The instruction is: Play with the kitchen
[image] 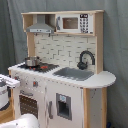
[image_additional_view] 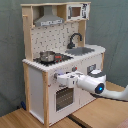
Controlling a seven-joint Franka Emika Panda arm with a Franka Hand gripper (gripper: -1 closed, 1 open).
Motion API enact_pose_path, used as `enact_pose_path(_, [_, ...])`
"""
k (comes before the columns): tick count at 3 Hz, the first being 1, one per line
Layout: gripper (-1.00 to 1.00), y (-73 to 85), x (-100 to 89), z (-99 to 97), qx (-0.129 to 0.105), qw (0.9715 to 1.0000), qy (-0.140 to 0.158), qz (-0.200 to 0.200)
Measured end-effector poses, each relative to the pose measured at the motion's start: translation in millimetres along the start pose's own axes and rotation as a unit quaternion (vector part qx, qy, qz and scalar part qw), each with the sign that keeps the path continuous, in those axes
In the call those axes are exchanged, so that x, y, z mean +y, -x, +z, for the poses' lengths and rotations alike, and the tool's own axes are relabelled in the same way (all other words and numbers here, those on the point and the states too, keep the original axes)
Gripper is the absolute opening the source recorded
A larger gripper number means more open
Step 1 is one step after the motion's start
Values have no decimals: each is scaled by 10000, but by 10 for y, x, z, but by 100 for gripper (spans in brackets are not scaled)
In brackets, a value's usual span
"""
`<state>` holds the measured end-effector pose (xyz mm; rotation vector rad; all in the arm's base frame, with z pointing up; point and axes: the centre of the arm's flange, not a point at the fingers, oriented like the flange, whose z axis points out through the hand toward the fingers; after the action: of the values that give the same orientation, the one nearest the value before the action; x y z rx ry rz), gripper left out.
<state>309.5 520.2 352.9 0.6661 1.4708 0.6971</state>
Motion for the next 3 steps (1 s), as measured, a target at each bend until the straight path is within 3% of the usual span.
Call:
enact_pose_path(1, [100,174,-60,-161,-55,10000,-11,16])
enact_pose_path(3, [100,527,-379,-331,-42,9999,-91,-98])
